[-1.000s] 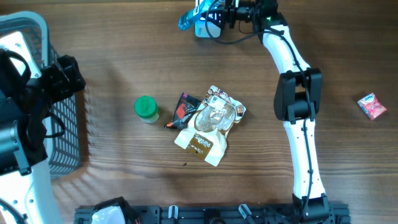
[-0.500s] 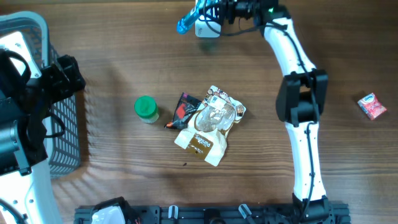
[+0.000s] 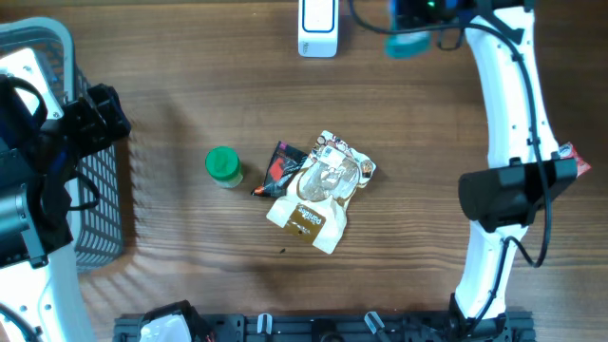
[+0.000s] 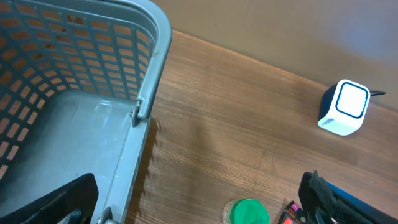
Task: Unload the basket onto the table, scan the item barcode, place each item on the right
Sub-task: 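Carry the bottle right and set it beside the red packet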
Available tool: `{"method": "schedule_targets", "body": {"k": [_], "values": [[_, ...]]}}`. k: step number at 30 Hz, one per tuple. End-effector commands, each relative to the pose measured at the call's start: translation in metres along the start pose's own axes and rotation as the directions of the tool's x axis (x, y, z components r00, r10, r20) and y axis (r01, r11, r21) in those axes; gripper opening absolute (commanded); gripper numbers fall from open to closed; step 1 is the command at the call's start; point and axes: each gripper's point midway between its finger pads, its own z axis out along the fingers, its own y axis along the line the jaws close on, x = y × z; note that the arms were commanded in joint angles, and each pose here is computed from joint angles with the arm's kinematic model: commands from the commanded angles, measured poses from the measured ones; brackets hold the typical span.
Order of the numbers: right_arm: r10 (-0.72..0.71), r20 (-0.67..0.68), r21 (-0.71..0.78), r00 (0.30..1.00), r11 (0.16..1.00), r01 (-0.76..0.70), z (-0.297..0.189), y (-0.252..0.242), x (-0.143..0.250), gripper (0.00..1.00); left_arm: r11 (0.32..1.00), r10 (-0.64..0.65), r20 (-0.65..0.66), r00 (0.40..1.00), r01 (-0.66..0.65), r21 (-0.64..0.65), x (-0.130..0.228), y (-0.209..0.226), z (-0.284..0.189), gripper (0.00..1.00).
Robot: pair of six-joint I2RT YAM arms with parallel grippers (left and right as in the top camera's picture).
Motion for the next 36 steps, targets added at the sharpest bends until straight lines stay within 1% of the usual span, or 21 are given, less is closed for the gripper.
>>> {"method": "schedule_targets", "body": {"k": [1, 4, 7, 9, 11, 14, 16, 18, 22, 25, 26, 27, 28, 30, 31, 32, 34, 36], "values": [[0.184, -0.055, 0.308, 0.981, 0.938, -0.159, -0.028, -0.084, 0.030, 0.56, 1.000, 0.011, 0.001, 1.000, -0.011, 0.005, 0.000, -0.002, 0.000, 1.00], [0.270, -0.043, 0.348, 0.962, 0.906, -0.239, -0.030, -0.121, 0.040, 0.56, 1.000, 0.011, 0.001, 1.000, -0.011, 0.005, -0.001, -0.002, 0.000, 1.00], [0.385, -0.012, 0.408, 0.923, 0.845, -0.347, -0.035, -0.178, 0.059, 0.56, 1.000, 0.011, 0.001, 1.000, -0.011, 0.005, -0.001, -0.002, 0.000, 1.00], [0.454, -0.004, 0.445, 0.891, 0.799, -0.405, -0.035, -0.212, 0.077, 0.54, 1.000, 0.011, 0.001, 1.000, -0.011, 0.005, -0.001, -0.002, 0.000, 1.00], [0.549, 0.009, 0.483, 0.835, 0.729, -0.485, -0.032, -0.247, 0.105, 0.53, 1.000, 0.011, 0.001, 1.000, -0.011, 0.005, -0.001, -0.002, 0.000, 1.00], [0.629, 0.011, 0.517, 0.778, 0.662, -0.542, -0.022, -0.275, 0.137, 0.48, 1.000, 0.011, 0.001, 1.000, -0.011, 0.005, -0.001, -0.002, 0.000, 1.00], [0.661, 0.012, 0.534, 0.750, 0.630, -0.564, -0.004, -0.291, 0.158, 0.48, 1.000, 0.011, 0.001, 1.000, -0.011, 0.005, -0.001, -0.002, 0.000, 1.00], [0.691, 0.003, 0.545, 0.723, 0.605, -0.580, 0.014, -0.296, 0.179, 0.48, 1.000, 0.011, 0.001, 1.000, -0.011, 0.005, -0.001, -0.002, 0.000, 1.00], [0.704, -0.030, 0.552, 0.709, 0.603, -0.575, 0.043, -0.291, 0.204, 0.49, 1.000, 0.011, 0.001, 1.000, -0.011, 0.005, -0.001, -0.002, 0.000, 1.00], [0.739, -0.049, 0.558, 0.672, 0.578, -0.596, 0.057, -0.283, 0.223, 0.49, 1.000, 0.011, 0.001, 1.000, -0.011, 0.005, -0.001, -0.002, 0.000, 1.00], [0.740, -0.053, 0.557, 0.670, 0.579, -0.596, 0.059, -0.282, 0.225, 0.52, 1.000, 0.011, 0.001, 1.000, -0.011, 0.005, -0.001, -0.002, 0.000, 1.00], [0.741, -0.054, 0.557, 0.669, 0.578, -0.596, 0.059, -0.281, 0.226, 0.59, 1.000, 0.011, 0.001, 1.000, -0.011, 0.005, -0.001, -0.002, 0.000, 1.00], [0.741, -0.053, 0.557, 0.670, 0.579, -0.596, 0.059, -0.281, 0.225, 0.69, 1.000, 0.011, 0.001, 1.000, -0.011, 0.005, -0.001, -0.002, 0.000, 1.00], [0.737, -0.042, 0.555, 0.674, 0.579, -0.598, 0.055, -0.282, 0.222, 0.75, 1.000, 0.011, 0.001, 1.000, -0.011, 0.005, 0.000, -0.002, 0.000, 1.00], [0.737, -0.038, 0.553, 0.675, 0.578, -0.599, 0.052, -0.282, 0.220, 0.83, 1.000, 0.011, 0.001, 1.000, -0.011, 0.005, 0.000, -0.002, 0.000, 1.00], [0.737, -0.037, 0.554, 0.675, 0.578, -0.600, 0.049, -0.282, 0.220, 0.83, 1.000, 0.011, 0.001, 1.000, -0.011, 0.005, -0.001, -0.002, 0.000, 1.00], [0.752, -0.036, 0.581, 0.659, 0.552, -0.598, 0.037, -0.281, 0.224, 0.81, 1.000, 0.011, 0.001, 1.000, -0.011, 0.005, -0.001, -0.002, 0.000, 1.00], [0.787, -0.053, 0.624, 0.614, 0.507, -0.595, 0.027, -0.277, 0.239, 0.82, 1.000, 0.011, 0.001, 1.000, -0.011, 0.005, -0.001, -0.002, 0.000, 1.00]]}}
